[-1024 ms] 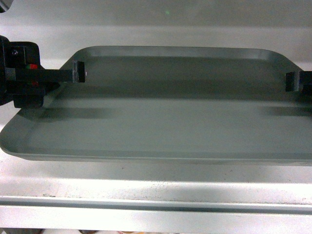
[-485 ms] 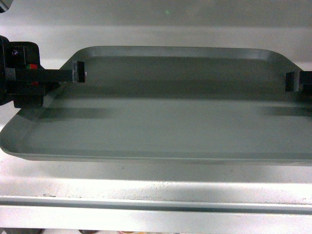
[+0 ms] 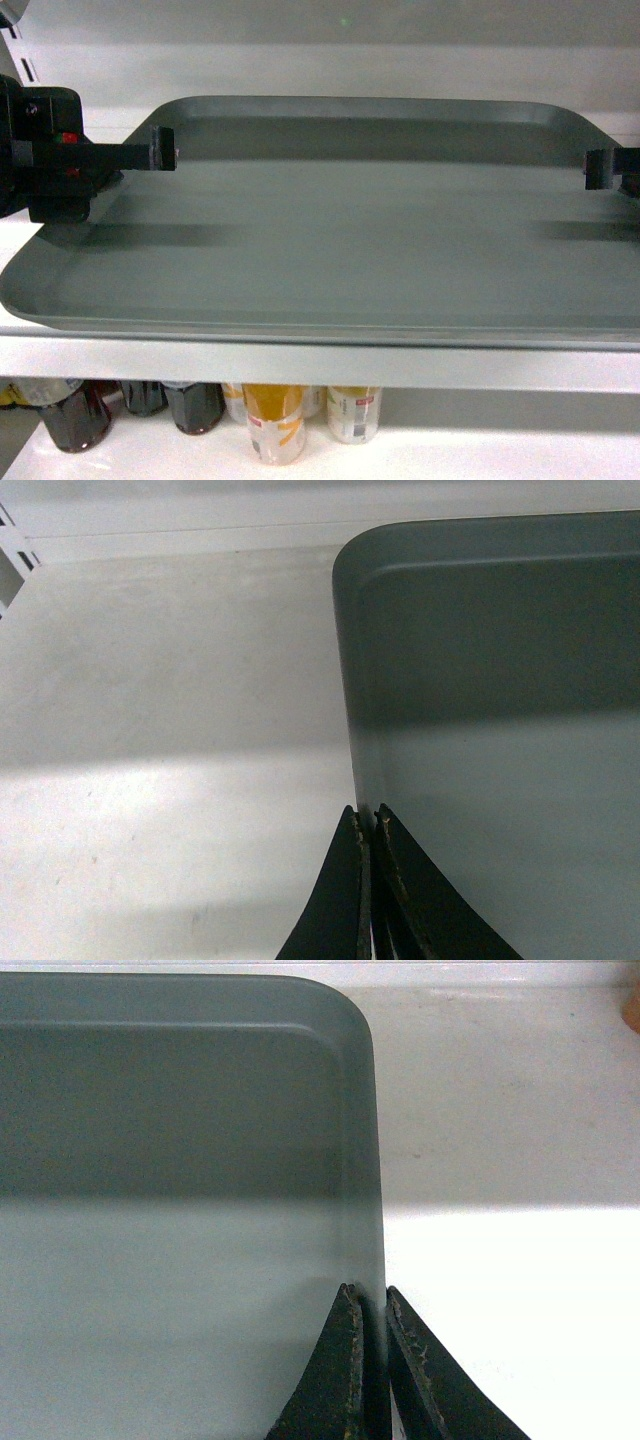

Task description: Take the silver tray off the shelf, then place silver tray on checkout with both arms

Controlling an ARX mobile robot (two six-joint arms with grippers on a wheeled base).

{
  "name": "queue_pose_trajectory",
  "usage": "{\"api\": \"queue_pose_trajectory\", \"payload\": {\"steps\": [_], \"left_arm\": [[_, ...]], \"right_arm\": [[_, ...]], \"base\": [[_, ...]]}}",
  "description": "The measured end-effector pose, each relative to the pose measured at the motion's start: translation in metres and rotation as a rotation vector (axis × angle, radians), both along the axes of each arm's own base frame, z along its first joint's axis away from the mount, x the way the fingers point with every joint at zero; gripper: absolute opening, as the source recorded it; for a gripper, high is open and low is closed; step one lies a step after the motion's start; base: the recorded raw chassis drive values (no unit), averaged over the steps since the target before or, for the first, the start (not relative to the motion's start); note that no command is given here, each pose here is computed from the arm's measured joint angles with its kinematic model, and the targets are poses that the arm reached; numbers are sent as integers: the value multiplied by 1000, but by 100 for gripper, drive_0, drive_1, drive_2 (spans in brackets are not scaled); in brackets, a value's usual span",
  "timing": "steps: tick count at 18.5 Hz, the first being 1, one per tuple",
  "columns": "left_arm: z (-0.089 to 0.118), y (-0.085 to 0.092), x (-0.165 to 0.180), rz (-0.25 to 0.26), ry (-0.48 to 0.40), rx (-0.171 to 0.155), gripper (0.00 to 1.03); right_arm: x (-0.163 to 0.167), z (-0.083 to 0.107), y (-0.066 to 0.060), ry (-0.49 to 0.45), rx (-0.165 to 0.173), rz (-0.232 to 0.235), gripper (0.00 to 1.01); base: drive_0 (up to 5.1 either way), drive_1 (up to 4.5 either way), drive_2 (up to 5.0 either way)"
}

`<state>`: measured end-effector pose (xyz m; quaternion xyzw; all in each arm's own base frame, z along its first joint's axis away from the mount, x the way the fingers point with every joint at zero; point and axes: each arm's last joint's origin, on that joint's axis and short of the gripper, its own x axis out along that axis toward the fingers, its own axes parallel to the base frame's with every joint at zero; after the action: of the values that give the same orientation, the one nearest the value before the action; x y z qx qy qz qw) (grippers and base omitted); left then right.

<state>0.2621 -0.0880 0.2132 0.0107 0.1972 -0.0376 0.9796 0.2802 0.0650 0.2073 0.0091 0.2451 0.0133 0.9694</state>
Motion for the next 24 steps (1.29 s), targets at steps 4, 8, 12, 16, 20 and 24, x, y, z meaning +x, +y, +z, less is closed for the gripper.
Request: {"api": "queue_pose_trajectory", "payload": {"steps": [4,8,12,16,20,24], "left_arm": [[0,0,0,0,-1,0,2],[1,0,0,-1,-4,-2,2],[1,0,0,-2,-1,-2,2],[1,0,0,-2,-6,-3,2],[1,0,0,-2,-3,-2,2],[1,0,0,-2,-8,-4,2]], "right_arm": [[0,0,0,0,0,0,3],[0,1,-1,-5,2,-3,3],[0,0,-1,2,1,-1,3],[0,1,-1,-6,2,-1,3],[0,1,-1,-5,0,0,3],[0,2,-1,-10,1,0,3]], "base": [[0,0,0],[0,0,0],[3,-98,105],[13,-393,419],[7,-400,413],[1,-407,408]]}}
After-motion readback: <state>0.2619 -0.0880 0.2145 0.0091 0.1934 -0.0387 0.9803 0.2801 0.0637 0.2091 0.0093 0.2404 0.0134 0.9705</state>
